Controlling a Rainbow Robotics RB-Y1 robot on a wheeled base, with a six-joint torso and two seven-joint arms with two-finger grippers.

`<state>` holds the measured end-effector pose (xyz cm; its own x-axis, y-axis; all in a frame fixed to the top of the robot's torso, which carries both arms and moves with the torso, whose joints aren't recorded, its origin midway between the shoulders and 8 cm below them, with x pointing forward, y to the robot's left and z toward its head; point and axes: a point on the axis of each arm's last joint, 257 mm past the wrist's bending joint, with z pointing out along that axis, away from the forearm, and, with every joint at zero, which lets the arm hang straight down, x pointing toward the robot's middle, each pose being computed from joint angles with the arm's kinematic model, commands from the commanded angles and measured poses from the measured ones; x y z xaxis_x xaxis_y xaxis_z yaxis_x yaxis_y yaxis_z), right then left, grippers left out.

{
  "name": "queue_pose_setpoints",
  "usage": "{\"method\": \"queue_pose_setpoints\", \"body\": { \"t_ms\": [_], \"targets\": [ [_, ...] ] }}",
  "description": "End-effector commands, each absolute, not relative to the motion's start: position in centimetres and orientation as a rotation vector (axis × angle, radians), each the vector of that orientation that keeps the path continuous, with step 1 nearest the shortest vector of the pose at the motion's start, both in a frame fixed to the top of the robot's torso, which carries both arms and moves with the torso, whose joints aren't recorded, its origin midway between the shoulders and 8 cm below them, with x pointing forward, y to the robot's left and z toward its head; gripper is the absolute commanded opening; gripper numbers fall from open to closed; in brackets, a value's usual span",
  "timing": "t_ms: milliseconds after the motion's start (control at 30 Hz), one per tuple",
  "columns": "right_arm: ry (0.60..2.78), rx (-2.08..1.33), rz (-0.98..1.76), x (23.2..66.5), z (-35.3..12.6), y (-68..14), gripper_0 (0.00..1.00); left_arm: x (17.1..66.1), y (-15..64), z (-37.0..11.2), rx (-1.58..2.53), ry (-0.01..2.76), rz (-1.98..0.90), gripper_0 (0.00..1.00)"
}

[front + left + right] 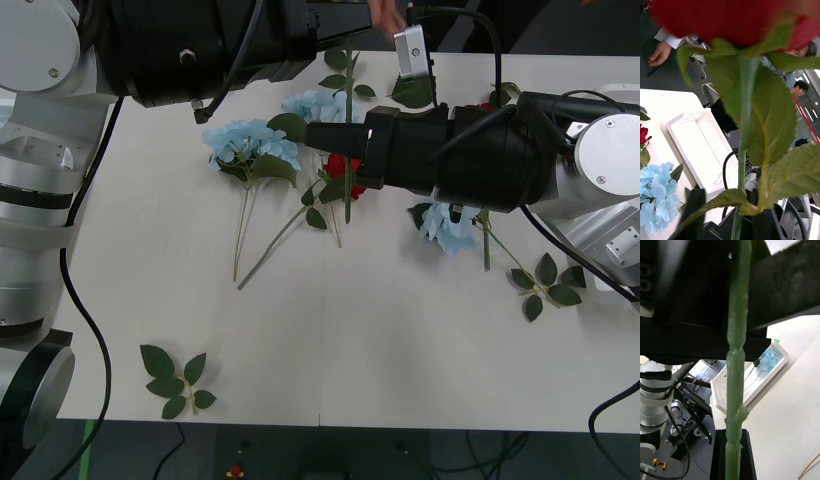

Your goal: Place the red flowers into the right box and the blue flowers into the left box. If a person shows an open palm, hand one flower to the person first, then continue sorting.

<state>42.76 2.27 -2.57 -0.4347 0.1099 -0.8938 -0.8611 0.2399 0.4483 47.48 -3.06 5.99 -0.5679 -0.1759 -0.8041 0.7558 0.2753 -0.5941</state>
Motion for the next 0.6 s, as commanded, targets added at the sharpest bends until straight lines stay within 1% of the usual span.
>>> {"method": "queue_pose_setpoints", "body": {
  "t_ms": [33, 400, 600],
  "targets": [
    [1.546, -0.741, 1.376, 42.2, 0.2, 3.5, 0.00, 47.7, -1.9, 6.4, 0.588, 1.665, -1.338, 1.00],
    [1.541, -0.737, 1.381, 42.2, 0.5, 3.5, 0.00, 47.7, -1.9, 6.4, 0.588, 1.665, -1.338, 1.00],
    [1.521, -0.733, 1.353, 42.9, 1.6, 2.6, 0.00, 47.7, -1.9, 6.4, 0.588, 1.665, -1.338, 1.00]
  ]
}}
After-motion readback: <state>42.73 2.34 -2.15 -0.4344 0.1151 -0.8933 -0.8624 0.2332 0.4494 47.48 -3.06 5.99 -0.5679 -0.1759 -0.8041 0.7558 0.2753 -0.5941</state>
